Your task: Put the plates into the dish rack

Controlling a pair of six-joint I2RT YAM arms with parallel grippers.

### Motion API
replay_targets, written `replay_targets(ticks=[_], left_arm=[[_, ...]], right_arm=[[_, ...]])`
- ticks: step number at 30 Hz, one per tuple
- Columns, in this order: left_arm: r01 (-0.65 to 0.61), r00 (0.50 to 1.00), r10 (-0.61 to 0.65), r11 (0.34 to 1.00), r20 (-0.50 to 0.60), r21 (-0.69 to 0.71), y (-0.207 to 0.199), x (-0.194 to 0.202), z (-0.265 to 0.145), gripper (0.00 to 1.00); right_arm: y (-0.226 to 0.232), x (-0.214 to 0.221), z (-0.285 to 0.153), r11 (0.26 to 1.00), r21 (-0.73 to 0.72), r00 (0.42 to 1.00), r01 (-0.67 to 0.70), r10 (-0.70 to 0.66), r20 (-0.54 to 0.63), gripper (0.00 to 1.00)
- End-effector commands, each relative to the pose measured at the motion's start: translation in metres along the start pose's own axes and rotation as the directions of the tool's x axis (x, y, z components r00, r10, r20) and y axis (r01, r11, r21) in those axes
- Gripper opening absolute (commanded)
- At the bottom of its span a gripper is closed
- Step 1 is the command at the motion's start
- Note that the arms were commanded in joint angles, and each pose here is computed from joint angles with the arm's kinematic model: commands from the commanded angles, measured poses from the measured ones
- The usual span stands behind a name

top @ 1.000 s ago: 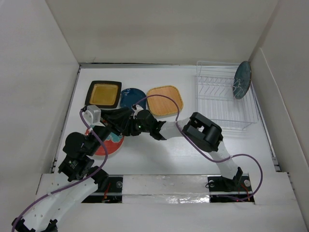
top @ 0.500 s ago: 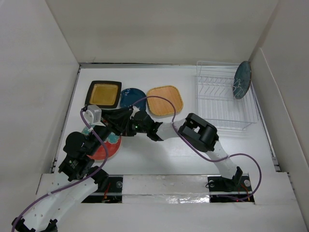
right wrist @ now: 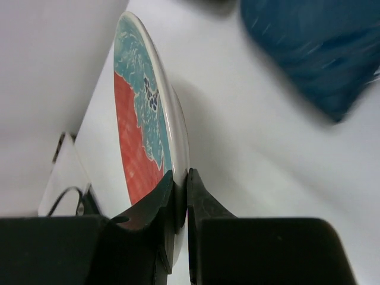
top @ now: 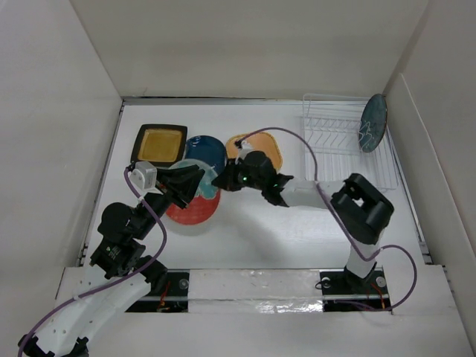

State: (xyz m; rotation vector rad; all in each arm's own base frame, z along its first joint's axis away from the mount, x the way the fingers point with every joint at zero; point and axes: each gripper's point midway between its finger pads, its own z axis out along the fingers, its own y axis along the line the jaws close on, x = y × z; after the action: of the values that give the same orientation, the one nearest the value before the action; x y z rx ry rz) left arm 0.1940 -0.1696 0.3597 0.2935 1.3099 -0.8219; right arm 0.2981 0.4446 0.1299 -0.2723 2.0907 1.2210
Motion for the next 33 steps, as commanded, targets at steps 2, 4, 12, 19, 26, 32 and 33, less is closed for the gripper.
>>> replay_targets(ticks=[2,4,12,19,26,32,33], left_arm=[[-0.016,0.999,0.015,1.0,0.037,0.016,-0.004,-0.011,0.003,0.22],[-0.014,0.999,0.013,1.0,0.033,0.018,-0.004,-0.01,0.003,0.22],[-0.014,1.0,0.013,1.0,0.025,0.024,-0.005,-0.008,0.004,0.22],[-0.012,1.0,0.011,1.0,0.019,0.027,-0.005,-0.006,0.005,0.22],[-0.005,1.0,0.005,0.999,0.011,0.038,-0.007,-0.004,0.006,0.22],[0.0,1.0,0.0,1.0,-0.002,0.029,-0.005,0.001,0.008,0.22],[0.0,1.0,0.0,1.0,-0.006,0.03,-0.005,0.002,0.009,0.22]], right_arm=[[0.054,-0.146,-0.067,0.985,-0.153,0.917,0.086,-0.018,0.399,0.0],[0.05,-0.155,-0.086,0.986,-0.143,0.902,0.085,-0.015,0.43,0.0],[-0.017,-0.246,-0.217,0.949,0.3,0.684,0.095,-0.281,0.673,0.0],[-0.076,-0.301,-0.374,0.603,0.769,0.455,-0.214,-0.635,0.624,0.0],[-0.101,-0.337,-0.458,0.412,0.843,0.391,-0.346,-0.754,0.529,0.0],[-0.109,-0.364,-0.469,0.285,0.895,0.361,-0.342,-0.84,0.405,0.0],[-0.121,-0.366,-0.468,0.216,0.92,0.392,-0.327,-0.855,0.339,0.0]])
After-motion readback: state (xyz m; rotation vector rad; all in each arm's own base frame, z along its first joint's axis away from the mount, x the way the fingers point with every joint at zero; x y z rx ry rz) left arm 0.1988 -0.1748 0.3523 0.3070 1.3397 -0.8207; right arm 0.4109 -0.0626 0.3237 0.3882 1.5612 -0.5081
